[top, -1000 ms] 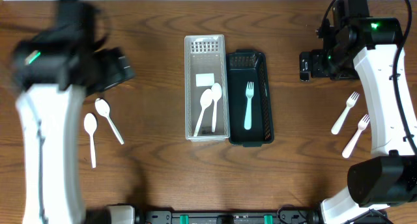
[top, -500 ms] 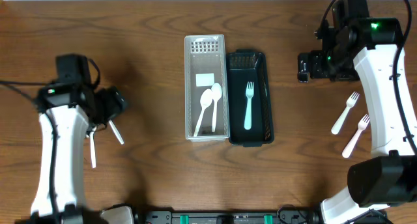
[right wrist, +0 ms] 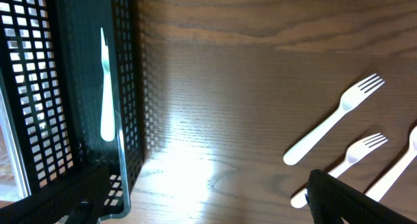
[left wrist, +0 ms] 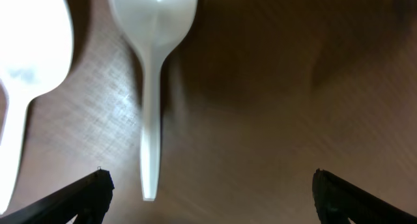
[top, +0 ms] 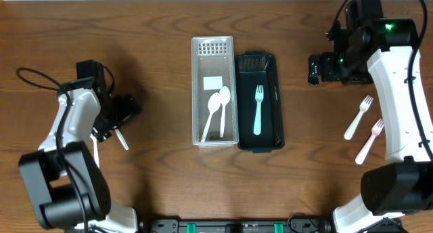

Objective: Pack container
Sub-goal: 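Grasp a third white spoon with the left gripper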

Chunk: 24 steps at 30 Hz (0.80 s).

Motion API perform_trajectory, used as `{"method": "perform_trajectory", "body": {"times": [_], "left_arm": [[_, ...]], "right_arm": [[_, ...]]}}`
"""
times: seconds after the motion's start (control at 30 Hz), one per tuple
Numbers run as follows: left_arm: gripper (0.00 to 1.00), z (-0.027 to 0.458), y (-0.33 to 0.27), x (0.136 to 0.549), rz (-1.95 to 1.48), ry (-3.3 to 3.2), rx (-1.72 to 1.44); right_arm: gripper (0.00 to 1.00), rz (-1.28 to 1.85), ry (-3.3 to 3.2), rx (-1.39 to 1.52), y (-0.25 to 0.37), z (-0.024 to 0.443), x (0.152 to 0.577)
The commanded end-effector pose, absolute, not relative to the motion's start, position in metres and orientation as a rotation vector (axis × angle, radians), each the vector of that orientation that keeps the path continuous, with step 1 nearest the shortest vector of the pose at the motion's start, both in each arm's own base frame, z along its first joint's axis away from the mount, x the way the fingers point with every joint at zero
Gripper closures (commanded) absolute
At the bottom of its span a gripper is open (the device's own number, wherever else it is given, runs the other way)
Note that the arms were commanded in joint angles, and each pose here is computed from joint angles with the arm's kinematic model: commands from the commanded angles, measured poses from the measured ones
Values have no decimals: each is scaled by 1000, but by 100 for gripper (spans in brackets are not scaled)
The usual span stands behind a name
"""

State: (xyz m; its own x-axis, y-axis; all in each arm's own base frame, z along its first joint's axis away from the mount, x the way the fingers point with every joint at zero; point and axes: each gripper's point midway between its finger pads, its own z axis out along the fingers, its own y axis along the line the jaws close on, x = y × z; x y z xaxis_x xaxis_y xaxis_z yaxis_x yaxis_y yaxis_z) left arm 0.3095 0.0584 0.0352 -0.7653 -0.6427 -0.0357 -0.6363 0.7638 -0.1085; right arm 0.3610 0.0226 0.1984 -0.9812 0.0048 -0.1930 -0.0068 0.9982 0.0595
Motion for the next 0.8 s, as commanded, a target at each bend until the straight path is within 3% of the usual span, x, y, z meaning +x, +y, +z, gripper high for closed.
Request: {"method": "perform_trajectory", "body": {"times": [0.0,0.23,0.77], "left_arm": [[1,33,60,322,-190,2830,-1103],[7,21,68,331,-194,2777,-1199],[8,-3,86,311,26,2896,-1147]], "right_arm": [[1,90,2942,-25,20,199,363],[1,88,2939,-44,20,199,364],[1,88,2941,-49,20,199,363]]}}
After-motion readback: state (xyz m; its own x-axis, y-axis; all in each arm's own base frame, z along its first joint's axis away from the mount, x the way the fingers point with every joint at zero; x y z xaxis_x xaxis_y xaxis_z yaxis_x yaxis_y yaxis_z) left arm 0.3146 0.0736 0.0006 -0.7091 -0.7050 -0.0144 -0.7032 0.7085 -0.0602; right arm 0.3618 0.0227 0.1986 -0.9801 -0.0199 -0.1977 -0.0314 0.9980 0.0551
